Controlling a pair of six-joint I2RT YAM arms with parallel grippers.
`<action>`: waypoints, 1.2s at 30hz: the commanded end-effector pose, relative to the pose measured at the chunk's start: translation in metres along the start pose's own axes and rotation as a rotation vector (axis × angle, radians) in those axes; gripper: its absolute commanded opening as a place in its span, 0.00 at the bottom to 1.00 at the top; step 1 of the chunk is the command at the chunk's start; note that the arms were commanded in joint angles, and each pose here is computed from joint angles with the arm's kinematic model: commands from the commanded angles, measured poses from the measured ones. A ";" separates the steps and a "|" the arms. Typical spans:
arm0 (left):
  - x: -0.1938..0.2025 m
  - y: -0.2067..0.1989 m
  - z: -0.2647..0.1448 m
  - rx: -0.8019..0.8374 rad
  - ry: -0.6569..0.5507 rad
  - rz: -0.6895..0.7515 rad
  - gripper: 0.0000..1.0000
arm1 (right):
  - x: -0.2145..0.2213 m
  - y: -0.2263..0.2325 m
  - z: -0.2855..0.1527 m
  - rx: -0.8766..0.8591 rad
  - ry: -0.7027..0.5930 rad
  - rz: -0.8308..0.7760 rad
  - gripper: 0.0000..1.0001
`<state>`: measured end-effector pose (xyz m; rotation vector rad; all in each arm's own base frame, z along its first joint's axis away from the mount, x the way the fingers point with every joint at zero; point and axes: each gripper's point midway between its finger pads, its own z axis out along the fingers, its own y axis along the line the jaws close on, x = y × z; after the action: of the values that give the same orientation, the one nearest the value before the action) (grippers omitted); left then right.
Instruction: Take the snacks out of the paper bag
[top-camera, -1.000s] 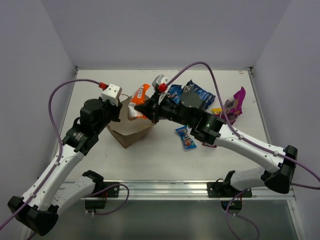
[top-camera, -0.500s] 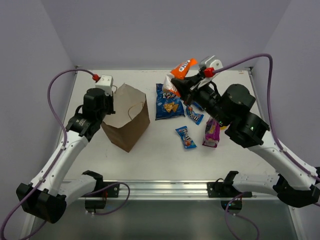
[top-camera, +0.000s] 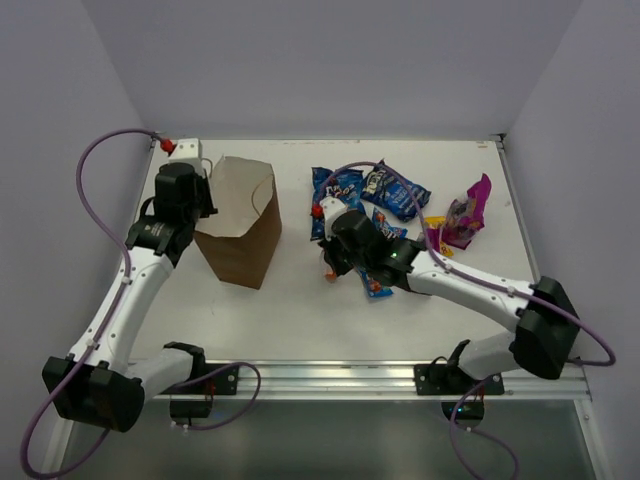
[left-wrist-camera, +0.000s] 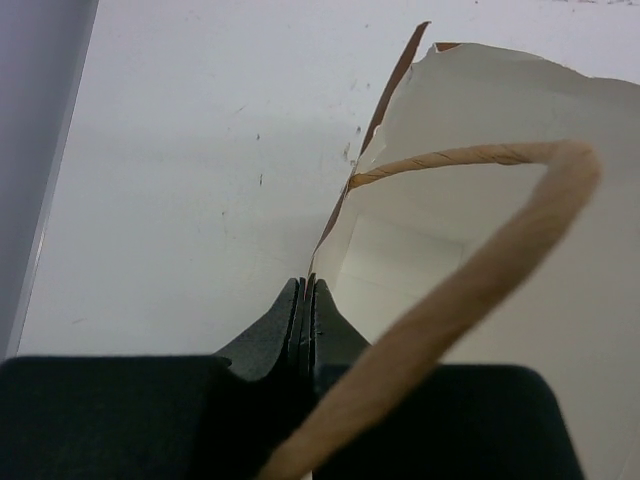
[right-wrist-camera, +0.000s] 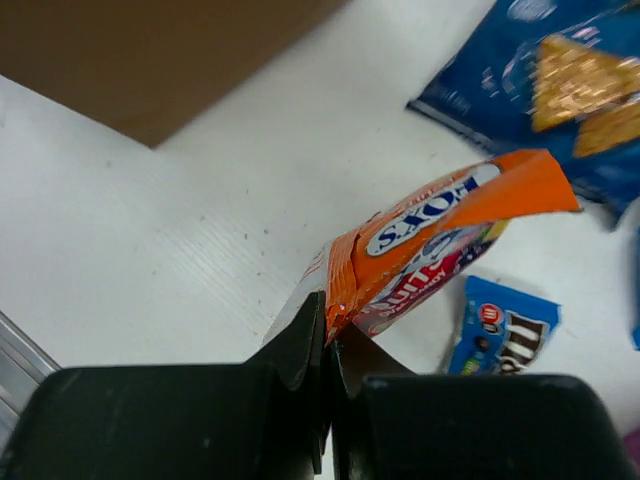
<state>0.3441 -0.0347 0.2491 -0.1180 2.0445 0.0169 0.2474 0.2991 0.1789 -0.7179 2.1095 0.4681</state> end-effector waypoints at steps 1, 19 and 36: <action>-0.027 0.007 0.003 -0.028 -0.061 -0.064 0.00 | -0.007 0.029 0.025 -0.119 -0.005 0.063 0.00; -0.092 0.053 0.062 -0.084 -0.139 -0.193 0.00 | -0.083 0.054 -0.059 -0.258 -0.211 -0.049 0.98; -0.100 0.067 0.149 0.024 -0.041 -0.202 0.07 | -0.062 -0.016 -0.105 -0.039 -0.315 0.011 0.99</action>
<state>0.5094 0.0513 0.2519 -0.3385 2.0106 -0.0954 0.2185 0.2605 0.2818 -0.6572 1.8393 0.6439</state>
